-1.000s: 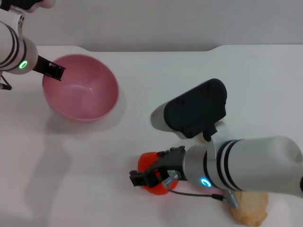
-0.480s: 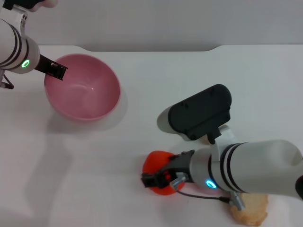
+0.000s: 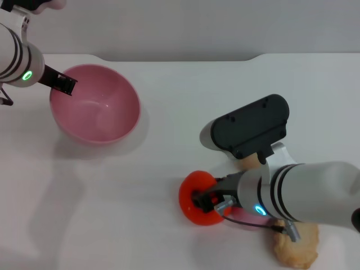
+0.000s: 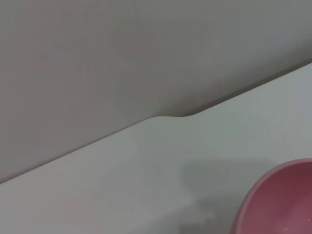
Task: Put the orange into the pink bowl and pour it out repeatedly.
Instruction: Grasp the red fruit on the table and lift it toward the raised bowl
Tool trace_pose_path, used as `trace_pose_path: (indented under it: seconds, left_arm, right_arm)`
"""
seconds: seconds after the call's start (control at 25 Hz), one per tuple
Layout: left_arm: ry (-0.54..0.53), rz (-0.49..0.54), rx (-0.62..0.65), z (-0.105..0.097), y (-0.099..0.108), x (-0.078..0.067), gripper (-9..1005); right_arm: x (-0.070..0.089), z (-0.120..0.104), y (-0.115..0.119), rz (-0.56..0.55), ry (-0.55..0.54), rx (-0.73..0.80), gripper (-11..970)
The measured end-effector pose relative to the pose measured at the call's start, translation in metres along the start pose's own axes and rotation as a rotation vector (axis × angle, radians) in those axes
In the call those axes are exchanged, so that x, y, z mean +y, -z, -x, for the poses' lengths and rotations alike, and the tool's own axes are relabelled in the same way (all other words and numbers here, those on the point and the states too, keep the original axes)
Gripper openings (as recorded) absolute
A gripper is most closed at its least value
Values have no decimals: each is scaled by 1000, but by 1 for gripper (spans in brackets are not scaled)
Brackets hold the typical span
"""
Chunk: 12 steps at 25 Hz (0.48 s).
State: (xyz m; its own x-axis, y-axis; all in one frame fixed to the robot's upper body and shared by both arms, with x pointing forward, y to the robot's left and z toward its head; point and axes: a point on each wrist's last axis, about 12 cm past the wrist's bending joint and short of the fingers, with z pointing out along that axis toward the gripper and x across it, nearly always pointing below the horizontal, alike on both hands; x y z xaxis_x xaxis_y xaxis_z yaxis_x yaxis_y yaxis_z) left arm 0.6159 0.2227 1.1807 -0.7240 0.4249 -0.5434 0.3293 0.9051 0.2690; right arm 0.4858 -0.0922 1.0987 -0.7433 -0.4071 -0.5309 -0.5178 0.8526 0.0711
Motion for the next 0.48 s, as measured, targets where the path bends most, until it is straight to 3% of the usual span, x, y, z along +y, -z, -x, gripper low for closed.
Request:
trace_pose_path:
  seconds: [0.08,0.2,0.36,0.48]
  left_arm:
    - [-3,-1,1,0,0,0,42]
    - [-5,-1,3,-1,0,0,42]
    - [-9,-2,5,-2,-1,-1,41]
    - [-8,-7,3,-2,-1,-1,41]
  right_arm:
    - [2,3,2,5,10,-13,723]
    - [4,9,8,3,31,-44,497]
    - [9,23,23,-11,73,-105,288]
    - [11,30,32,-17,90,-136,259]
